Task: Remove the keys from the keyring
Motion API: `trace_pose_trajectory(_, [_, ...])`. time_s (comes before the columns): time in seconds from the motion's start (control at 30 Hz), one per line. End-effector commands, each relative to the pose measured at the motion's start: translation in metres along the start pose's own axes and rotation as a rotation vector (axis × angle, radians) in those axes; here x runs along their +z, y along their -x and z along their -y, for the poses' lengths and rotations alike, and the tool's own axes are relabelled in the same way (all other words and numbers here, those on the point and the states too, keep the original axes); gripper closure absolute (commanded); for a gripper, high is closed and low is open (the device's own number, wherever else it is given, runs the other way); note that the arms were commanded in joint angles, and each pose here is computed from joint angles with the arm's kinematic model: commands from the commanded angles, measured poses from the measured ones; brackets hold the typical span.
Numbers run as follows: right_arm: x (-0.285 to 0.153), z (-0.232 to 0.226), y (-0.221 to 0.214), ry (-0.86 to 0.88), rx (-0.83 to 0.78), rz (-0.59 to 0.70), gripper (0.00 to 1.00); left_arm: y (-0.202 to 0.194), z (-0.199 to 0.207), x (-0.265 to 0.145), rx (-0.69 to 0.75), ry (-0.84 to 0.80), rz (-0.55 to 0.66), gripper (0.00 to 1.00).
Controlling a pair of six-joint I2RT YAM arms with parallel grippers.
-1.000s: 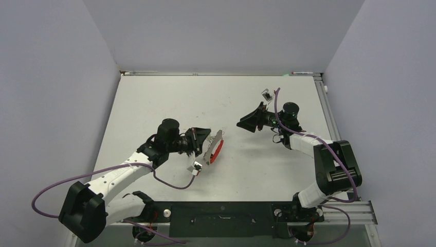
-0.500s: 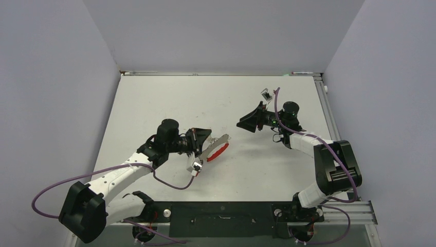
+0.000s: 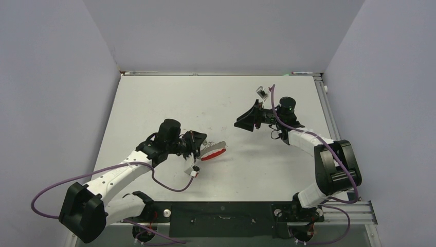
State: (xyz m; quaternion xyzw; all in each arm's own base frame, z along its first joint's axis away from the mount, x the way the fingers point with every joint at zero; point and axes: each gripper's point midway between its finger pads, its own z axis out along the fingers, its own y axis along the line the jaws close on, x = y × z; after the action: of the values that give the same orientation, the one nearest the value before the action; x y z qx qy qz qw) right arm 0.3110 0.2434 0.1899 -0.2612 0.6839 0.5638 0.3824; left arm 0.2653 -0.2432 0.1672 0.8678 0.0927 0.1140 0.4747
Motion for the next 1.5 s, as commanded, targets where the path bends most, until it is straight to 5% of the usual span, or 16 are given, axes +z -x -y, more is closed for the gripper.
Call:
trace_pose_trajectory(0.0, [0.002, -0.024, 0.016, 0.081, -0.121, -0.021, 0.45, -0.001, -0.014, -0.013, 0.081, -0.060, -0.004, 1.00])
trace_pose_trajectory(0.37, [0.015, -0.047, -0.020, 0.167, -0.164, -0.220, 0.53, 0.006, 0.013, -0.020, -0.142, -0.268, -0.018, 1.00])
trace_pose_trajectory(0.87, [0.015, -0.055, -0.022, 0.190, -0.134, -0.247, 0.56, 0.026, 0.031, -0.034, -0.470, -0.459, -0.022, 1.00])
trace_pose_trajectory(1.47, [0.010, -0.043, -0.021, 0.163, -0.082, -0.236, 0.62, 0.047, 0.025, -0.028, -1.332, -0.660, -0.151, 1.00])
